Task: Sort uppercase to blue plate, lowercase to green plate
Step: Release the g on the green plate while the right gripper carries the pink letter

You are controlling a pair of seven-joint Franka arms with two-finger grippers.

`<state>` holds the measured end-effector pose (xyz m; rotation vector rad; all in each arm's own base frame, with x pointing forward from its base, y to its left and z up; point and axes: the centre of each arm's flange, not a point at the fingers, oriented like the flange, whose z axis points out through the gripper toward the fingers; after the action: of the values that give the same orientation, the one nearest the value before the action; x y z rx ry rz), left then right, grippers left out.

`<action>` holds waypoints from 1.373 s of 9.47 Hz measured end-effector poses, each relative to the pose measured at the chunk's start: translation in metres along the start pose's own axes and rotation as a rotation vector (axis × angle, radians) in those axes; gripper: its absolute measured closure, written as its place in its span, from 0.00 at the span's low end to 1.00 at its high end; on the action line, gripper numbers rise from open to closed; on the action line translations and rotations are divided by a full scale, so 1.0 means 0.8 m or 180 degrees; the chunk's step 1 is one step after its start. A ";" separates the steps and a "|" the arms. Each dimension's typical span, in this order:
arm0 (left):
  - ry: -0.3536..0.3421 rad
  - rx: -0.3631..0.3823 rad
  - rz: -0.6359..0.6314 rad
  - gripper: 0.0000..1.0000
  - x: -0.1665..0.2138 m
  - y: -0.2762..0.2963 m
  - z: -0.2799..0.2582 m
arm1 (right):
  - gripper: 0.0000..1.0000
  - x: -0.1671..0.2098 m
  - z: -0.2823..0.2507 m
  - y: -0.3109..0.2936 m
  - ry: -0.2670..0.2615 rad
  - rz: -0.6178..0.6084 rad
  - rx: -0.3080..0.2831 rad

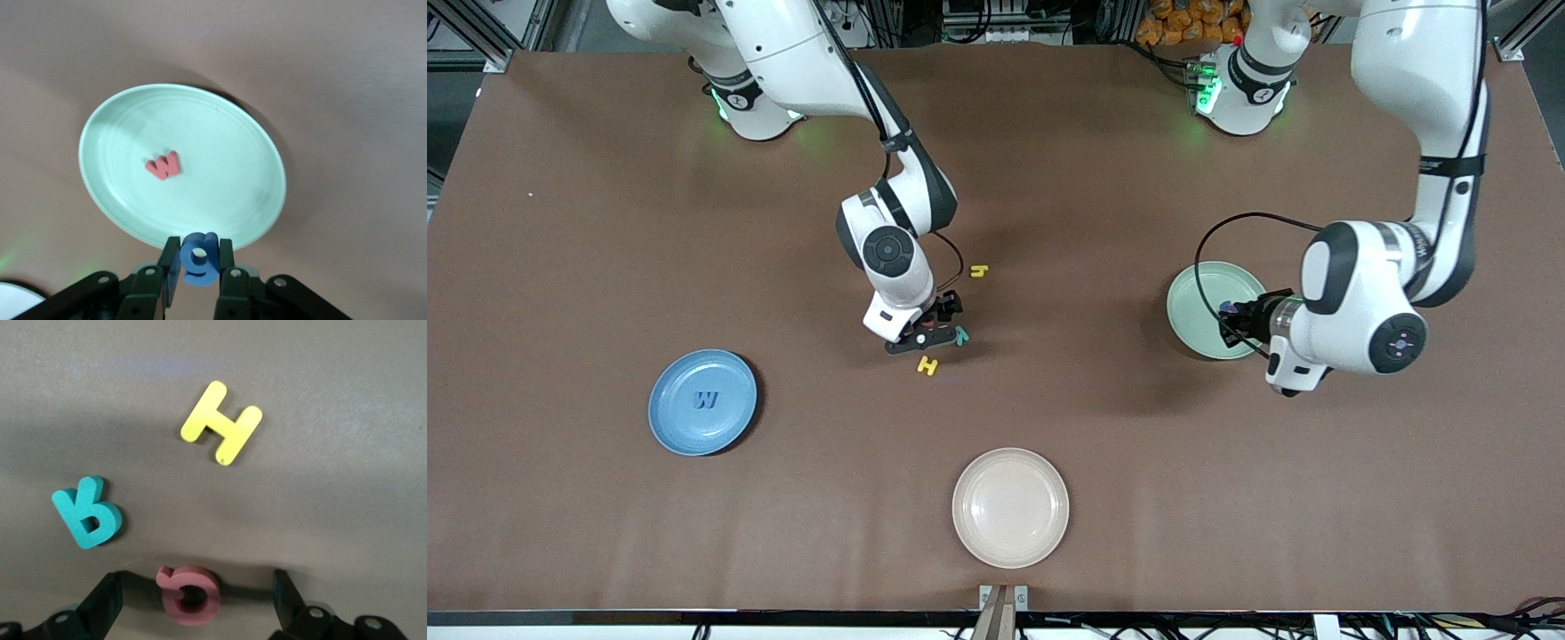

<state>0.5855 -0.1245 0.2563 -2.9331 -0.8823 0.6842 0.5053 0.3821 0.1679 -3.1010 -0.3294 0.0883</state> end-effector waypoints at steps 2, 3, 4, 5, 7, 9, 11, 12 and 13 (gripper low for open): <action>0.0101 -0.0027 -0.0026 0.73 -0.002 -0.009 0.052 | 0.00 -0.004 0.000 -0.008 -0.0009 0.0008 0.0035; 0.0132 -0.0035 -0.0028 0.73 -0.004 -0.011 0.066 | 0.00 -0.004 0.000 -0.009 -0.0010 0.0008 0.0038; 0.0148 -0.0043 -0.0025 0.72 -0.006 -0.012 0.070 | 0.01 -0.004 0.000 -0.009 -0.0010 0.0008 0.0038; 0.0167 -0.0063 -0.0020 0.59 -0.008 -0.012 0.066 | 0.17 -0.003 -0.002 -0.007 -0.0004 0.0016 0.0038; 0.0237 -0.0148 -0.0052 0.44 -0.017 -0.005 0.042 | 0.53 -0.002 -0.011 -0.008 0.0021 0.0014 0.0060; 0.0249 -0.0230 -0.0139 0.33 -0.046 0.027 -0.007 | 0.64 -0.004 -0.014 -0.007 0.0023 0.0020 0.0066; 0.0364 -0.0092 -0.0195 0.34 -0.083 0.065 -0.065 | 0.64 -0.002 -0.018 -0.004 0.0039 0.0037 0.0070; 0.0430 -0.0116 -0.0238 0.34 -0.101 0.081 -0.103 | 0.64 0.004 -0.031 0.006 0.0073 0.0085 0.0083; 0.0495 -0.0213 -0.0296 0.34 -0.116 0.093 -0.143 | 0.64 0.016 -0.054 0.030 0.0104 0.0193 0.0102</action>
<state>0.6017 -0.2221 0.3880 -2.9304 -1.0364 0.4236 0.5254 0.3604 0.2092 -3.0771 -0.2307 0.0436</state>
